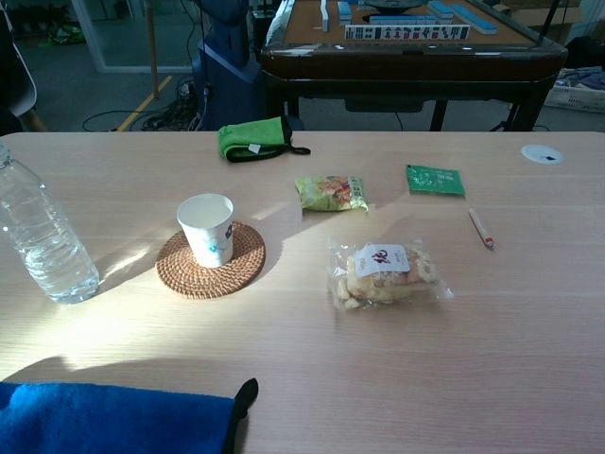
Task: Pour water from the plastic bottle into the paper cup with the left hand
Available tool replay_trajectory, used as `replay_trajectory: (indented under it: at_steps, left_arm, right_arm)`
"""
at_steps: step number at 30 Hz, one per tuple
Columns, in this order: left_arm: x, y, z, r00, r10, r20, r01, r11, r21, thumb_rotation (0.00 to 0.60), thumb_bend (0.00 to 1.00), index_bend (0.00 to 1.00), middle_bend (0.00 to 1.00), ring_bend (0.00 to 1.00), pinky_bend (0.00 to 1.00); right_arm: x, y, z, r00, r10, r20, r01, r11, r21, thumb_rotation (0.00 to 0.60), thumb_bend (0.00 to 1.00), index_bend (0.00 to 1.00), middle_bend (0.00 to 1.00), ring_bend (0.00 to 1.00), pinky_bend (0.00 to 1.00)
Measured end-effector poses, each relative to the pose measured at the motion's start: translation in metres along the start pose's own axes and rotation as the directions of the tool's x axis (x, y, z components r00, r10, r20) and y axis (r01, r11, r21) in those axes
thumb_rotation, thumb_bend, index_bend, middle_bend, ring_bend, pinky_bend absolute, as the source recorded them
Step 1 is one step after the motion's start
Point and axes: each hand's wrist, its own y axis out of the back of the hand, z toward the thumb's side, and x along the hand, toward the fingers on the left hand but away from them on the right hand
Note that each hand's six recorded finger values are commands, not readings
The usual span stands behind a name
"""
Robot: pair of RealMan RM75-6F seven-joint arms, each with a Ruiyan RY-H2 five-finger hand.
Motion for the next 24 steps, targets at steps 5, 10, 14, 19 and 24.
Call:
replay_trajectory:
  at_steps: [5,10,14,19,24]
  left_arm:
    - [0.013,-0.010,-0.001,0.998,-0.058,-0.037,0.054,0.993,-0.107,0.600,0.05,0.00,0.00,0.03,0.25]
    - [0.027,-0.014,0.002,0.992,-0.110,-0.067,0.089,0.962,-0.256,0.600,0.00,0.00,0.00,0.00,0.17]
    - [0.038,-0.013,0.008,0.992,-0.105,-0.070,0.075,0.937,-0.342,0.600,0.00,0.00,0.00,0.00,0.15]
    - [0.050,-0.012,0.019,0.993,-0.102,-0.064,0.065,0.899,-0.434,0.600,0.00,0.00,0.00,0.00,0.14]
    - [0.059,-0.015,0.031,0.994,-0.105,-0.043,0.073,0.880,-0.469,0.600,0.00,0.00,0.00,0.00,0.14]
  right_arm:
    - [-0.001,0.000,-0.001,1.000,0.001,0.001,0.000,1.000,-0.004,0.600,0.05,0.30,0.31,0.16,0.28]
    - [-0.001,0.002,-0.001,1.000,-0.002,0.001,0.002,1.000,-0.007,0.600,0.05,0.30,0.31,0.16,0.28]
    - [0.000,0.002,-0.001,1.000,-0.001,-0.001,0.001,1.000,-0.009,0.600,0.05,0.30,0.31,0.16,0.28]
    - [0.000,0.002,-0.001,1.000,0.002,-0.001,-0.002,1.000,-0.011,0.600,0.05,0.30,0.31,0.16,0.28]
    - [0.000,0.002,-0.002,1.000,0.001,0.000,-0.001,1.000,-0.013,0.600,0.05,0.30,0.31,0.16,0.28]
